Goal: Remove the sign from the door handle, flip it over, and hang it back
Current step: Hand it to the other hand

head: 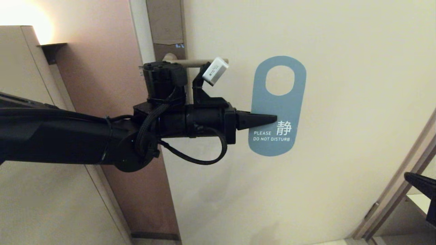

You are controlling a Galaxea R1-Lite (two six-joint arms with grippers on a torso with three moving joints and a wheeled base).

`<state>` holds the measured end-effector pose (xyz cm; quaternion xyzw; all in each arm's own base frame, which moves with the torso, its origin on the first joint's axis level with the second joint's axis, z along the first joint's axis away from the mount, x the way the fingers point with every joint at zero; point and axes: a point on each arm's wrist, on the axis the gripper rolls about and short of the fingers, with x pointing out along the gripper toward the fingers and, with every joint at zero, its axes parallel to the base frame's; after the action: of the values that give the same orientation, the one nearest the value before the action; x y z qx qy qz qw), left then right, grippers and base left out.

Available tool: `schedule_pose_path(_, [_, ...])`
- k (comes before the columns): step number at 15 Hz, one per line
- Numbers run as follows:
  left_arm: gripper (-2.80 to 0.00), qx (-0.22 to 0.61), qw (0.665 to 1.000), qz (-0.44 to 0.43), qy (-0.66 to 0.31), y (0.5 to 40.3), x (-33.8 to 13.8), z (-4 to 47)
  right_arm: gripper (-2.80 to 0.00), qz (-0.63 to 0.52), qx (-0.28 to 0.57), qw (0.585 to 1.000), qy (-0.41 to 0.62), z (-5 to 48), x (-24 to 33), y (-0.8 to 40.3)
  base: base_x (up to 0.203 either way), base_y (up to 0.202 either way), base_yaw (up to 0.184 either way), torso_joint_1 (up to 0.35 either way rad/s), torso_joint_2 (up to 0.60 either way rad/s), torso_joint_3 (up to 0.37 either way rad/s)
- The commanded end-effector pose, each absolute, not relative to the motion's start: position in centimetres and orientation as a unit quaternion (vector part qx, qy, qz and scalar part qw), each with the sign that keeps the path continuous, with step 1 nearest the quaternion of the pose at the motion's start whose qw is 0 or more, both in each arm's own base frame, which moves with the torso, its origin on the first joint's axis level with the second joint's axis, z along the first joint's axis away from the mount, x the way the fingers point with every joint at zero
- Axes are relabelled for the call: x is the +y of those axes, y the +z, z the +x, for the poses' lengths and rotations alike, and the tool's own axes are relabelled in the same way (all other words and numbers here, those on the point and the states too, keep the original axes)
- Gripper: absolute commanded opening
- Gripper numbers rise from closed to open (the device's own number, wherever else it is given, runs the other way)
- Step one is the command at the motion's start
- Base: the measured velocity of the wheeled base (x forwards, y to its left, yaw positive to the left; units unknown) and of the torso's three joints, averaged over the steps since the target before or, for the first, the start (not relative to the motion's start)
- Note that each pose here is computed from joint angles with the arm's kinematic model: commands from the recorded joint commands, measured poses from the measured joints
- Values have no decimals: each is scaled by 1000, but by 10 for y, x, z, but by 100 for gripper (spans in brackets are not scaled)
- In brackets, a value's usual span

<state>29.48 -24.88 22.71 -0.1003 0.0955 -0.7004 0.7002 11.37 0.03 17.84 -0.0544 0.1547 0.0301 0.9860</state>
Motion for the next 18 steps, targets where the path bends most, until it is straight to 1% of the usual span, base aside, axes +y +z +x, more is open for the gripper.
schedule_pose_path(1, [-280, 93, 698, -102, -702, 224, -251, 297, -280, -55, 154, 985, 48, 133, 1, 184, 0, 0, 0, 0, 0, 0])
schedule_pose_path(5, [-280, 93, 697, -111, -703, 222, -252, 299, -280, -68, 118, 981, 140, 142, 5, 201, 0, 0, 0, 0, 0, 0])
schedule_pose_path(9, [-280, 98, 693, -111, -705, 218, -257, 299, -280, -67, 93, 961, 250, 147, 10, 210, 0, 0, 0, 0, 0, 0])
schedule_pose_path(14, [-280, 87, 676, -126, -721, 220, -272, 293, -280, -62, 94, 944, 310, 176, 21, 220, 0, 0, 0, 0, 0, 0])
schedule_pose_path(18, [-280, 68, 665, -147, -729, 225, -278, 293, -280, -66, 97, 930, 349, 184, 37, 220, 0, 0, 0, 0, 0, 0])
